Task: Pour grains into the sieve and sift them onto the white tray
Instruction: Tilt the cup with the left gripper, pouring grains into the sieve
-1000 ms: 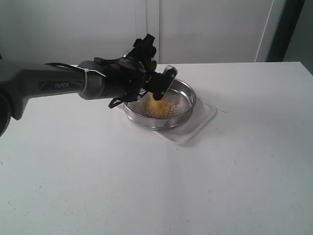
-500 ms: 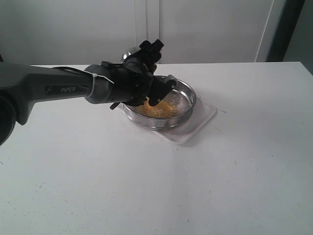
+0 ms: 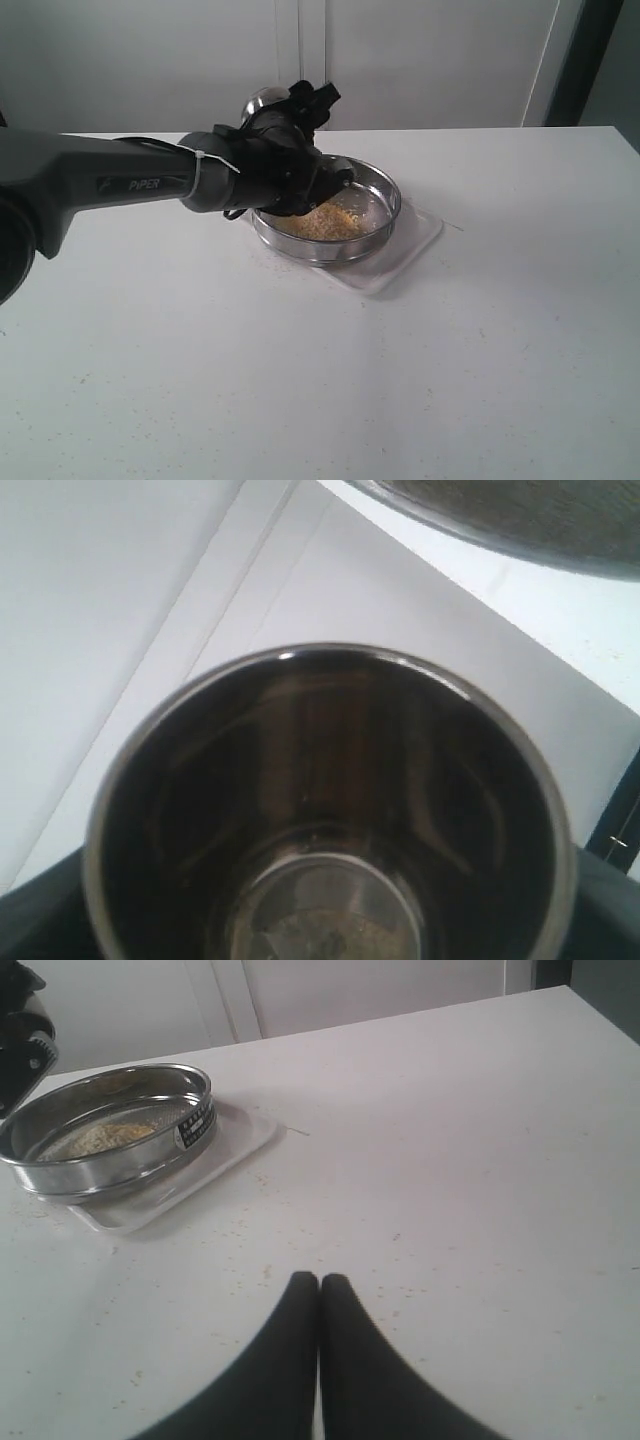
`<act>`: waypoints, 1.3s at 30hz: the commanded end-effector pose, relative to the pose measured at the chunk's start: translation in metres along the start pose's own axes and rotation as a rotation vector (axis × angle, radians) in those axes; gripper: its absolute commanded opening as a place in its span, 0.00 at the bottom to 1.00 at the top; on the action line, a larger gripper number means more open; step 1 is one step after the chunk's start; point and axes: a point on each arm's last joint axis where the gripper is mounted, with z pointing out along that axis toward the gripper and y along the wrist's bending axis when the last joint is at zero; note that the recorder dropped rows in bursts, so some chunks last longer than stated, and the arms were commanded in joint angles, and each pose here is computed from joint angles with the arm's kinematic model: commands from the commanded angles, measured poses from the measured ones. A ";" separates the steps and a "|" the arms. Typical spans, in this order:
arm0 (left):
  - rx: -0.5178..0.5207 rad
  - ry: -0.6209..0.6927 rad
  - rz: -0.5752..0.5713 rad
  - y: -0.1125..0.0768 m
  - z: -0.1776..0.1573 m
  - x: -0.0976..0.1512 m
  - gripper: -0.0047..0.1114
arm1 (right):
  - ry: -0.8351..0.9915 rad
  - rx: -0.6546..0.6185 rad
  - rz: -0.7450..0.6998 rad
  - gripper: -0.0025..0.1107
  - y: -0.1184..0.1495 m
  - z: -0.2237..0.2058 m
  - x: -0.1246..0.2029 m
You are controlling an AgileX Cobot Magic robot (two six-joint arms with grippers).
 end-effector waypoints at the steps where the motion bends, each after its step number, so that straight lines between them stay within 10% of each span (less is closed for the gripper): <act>1: -0.054 0.026 -0.026 0.017 -0.004 0.008 0.04 | -0.012 -0.002 -0.004 0.02 0.000 0.000 0.001; 25: -0.025 0.091 -0.140 0.023 -0.019 -0.014 0.04 | -0.012 -0.002 -0.004 0.02 0.000 0.000 0.001; 30: -0.103 -0.060 -0.269 0.032 -0.016 -0.025 0.04 | -0.012 -0.002 -0.004 0.02 0.000 0.000 0.001; 39: -0.011 0.116 -0.245 0.018 -0.011 -0.011 0.04 | -0.012 -0.002 -0.004 0.02 0.000 0.000 0.001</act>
